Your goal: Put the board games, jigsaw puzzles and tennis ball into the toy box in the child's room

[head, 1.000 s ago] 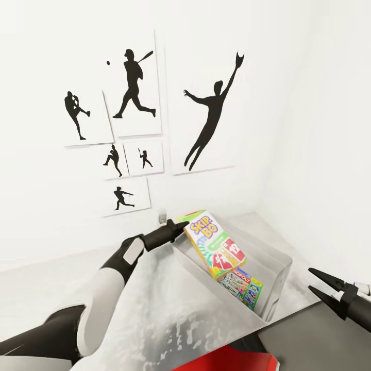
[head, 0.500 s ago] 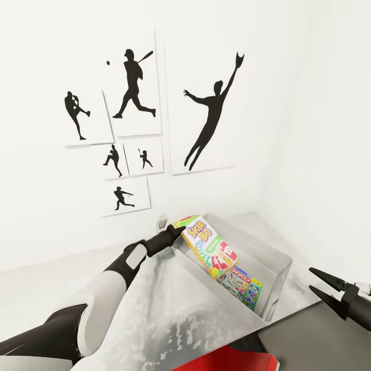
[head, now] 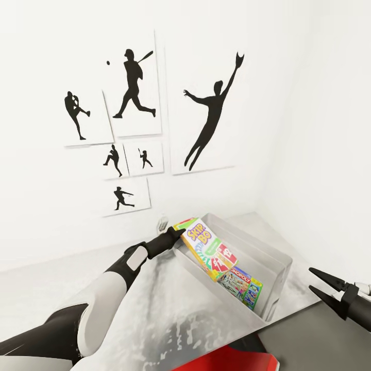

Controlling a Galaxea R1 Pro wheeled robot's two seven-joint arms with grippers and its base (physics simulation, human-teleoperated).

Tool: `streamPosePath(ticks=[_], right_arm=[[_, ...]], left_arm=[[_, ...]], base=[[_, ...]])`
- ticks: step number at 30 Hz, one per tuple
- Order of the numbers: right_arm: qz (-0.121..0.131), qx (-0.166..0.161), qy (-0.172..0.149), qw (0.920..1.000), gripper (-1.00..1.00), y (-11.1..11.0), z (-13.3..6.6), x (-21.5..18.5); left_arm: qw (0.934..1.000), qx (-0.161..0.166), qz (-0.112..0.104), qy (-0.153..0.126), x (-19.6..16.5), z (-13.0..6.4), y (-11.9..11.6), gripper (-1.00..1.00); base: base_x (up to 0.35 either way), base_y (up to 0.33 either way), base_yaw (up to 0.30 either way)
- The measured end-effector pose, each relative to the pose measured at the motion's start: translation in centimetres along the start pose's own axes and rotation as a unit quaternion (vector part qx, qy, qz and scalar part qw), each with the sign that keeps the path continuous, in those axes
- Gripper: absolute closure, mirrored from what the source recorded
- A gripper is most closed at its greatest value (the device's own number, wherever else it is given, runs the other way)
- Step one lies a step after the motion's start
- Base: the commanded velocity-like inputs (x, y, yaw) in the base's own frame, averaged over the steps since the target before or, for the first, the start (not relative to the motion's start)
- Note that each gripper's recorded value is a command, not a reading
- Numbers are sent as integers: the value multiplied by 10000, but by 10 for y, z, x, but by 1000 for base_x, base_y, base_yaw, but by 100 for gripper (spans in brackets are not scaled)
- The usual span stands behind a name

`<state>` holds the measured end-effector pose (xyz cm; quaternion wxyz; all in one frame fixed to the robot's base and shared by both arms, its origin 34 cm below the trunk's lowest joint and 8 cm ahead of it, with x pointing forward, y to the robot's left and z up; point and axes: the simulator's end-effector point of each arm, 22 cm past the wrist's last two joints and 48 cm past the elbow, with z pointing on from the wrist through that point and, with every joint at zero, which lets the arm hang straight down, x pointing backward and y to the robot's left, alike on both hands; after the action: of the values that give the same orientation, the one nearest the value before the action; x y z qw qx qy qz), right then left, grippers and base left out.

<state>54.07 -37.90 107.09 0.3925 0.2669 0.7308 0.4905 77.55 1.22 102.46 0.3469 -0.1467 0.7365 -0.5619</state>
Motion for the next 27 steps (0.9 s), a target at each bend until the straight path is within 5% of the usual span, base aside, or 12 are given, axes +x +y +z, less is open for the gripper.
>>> streamPosePath(ticks=[7, 14, 27], right_arm=[[-3, -16, 1, 10000, -100, 1, 0, 0], [10, -140, 8, 9999, -100, 7, 2, 2], [16, -317, 3, 9995, -100, 14, 1, 3]], left_arm=[[9999, 95, -57, 41, -1, 0, -7, 100], [9974, 501, -517, -94, -18, -1, -32, 100], [9949, 787, -626, -71, -20, -2, -46, 100]], base=[[0, 0, 0], [0, 0, 0], [0, 0, 0]])
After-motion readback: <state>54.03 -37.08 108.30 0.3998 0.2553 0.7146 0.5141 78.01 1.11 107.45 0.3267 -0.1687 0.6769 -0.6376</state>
